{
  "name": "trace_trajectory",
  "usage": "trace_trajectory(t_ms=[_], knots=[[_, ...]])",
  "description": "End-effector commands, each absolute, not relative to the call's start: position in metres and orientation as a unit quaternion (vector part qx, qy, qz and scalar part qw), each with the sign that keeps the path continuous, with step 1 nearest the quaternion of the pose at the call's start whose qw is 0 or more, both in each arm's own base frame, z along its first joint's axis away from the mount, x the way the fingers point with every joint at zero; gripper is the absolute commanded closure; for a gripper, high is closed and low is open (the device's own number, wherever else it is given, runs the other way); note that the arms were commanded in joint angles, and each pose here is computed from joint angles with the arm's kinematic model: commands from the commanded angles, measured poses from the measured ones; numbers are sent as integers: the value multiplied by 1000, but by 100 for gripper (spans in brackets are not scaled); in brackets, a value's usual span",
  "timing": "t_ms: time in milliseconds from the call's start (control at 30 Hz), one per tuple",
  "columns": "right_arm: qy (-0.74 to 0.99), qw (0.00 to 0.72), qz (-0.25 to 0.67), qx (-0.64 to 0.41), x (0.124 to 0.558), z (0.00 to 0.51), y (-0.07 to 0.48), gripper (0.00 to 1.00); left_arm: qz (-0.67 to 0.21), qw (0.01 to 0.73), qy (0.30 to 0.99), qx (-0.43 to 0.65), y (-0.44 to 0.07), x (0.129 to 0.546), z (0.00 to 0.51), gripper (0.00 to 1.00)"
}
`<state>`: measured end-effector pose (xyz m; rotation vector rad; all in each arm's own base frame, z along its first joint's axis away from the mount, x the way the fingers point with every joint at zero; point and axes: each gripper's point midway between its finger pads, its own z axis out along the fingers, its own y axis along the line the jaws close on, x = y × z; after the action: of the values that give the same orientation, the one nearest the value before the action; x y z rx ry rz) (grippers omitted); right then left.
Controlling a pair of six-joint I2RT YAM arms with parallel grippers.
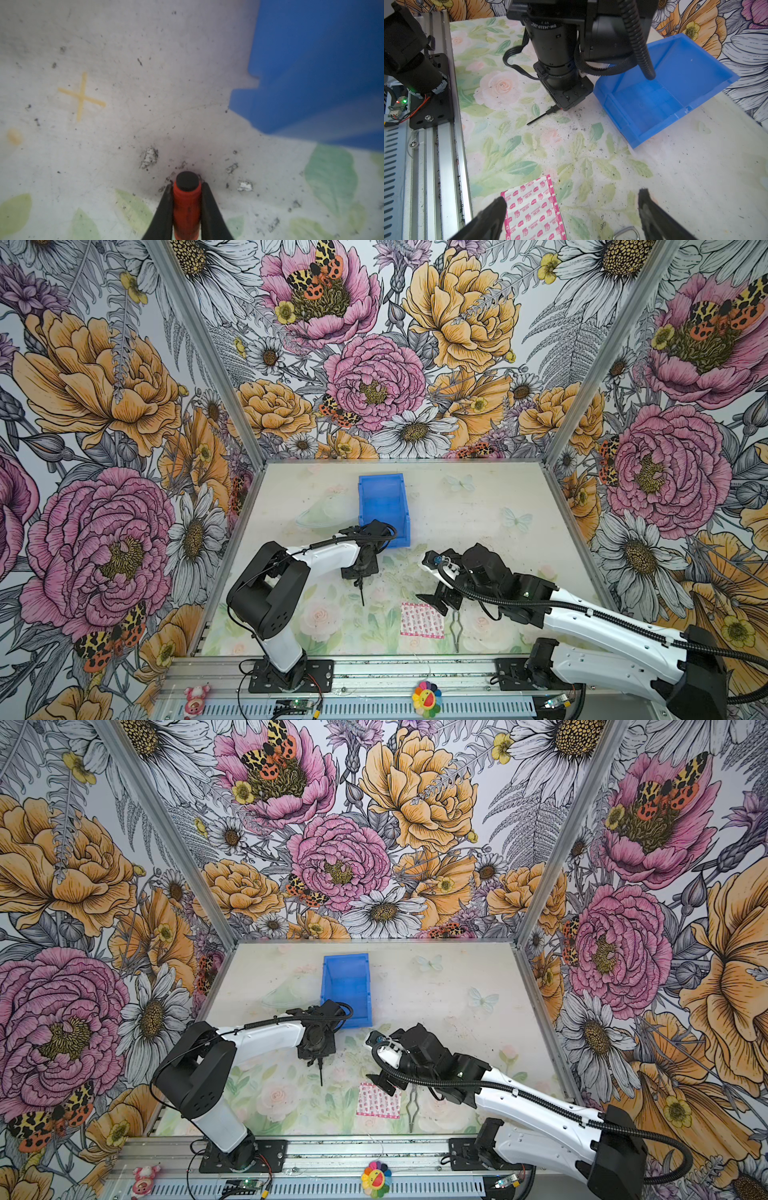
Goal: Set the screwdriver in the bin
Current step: 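Lower the left gripper and close it on the red screwdriver handle, then lift the screwdriver with the left gripper and carry it over the blue bin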
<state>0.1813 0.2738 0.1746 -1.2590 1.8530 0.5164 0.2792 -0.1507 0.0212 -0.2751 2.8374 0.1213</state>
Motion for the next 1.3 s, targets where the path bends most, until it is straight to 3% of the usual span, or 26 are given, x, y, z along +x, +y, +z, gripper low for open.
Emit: trace_trajectory(t_ms=[0, 100, 433, 800, 1000, 1267], knots=[[719, 443, 204, -494, 186, 198, 276, 0, 30, 133, 986, -91, -155, 277, 21, 96], [721, 447, 203, -489, 187, 200, 274, 0, 17, 145, 986, -85, -161, 279, 33, 100], [747, 465, 226, -418, 202, 214, 266, 0, -33, 226, 972, -59, -190, 303, 110, 100], [766, 482, 219, -365, 236, 228, 247, 0, -70, 303, 949, -44, -213, 375, 180, 100], [771, 495, 224, -331, 241, 240, 238, 0, -65, 316, 945, -55, -214, 425, 184, 100], [776, 502, 218, -314, 243, 242, 230, 0, -46, 296, 952, -63, -222, 471, 144, 100]])
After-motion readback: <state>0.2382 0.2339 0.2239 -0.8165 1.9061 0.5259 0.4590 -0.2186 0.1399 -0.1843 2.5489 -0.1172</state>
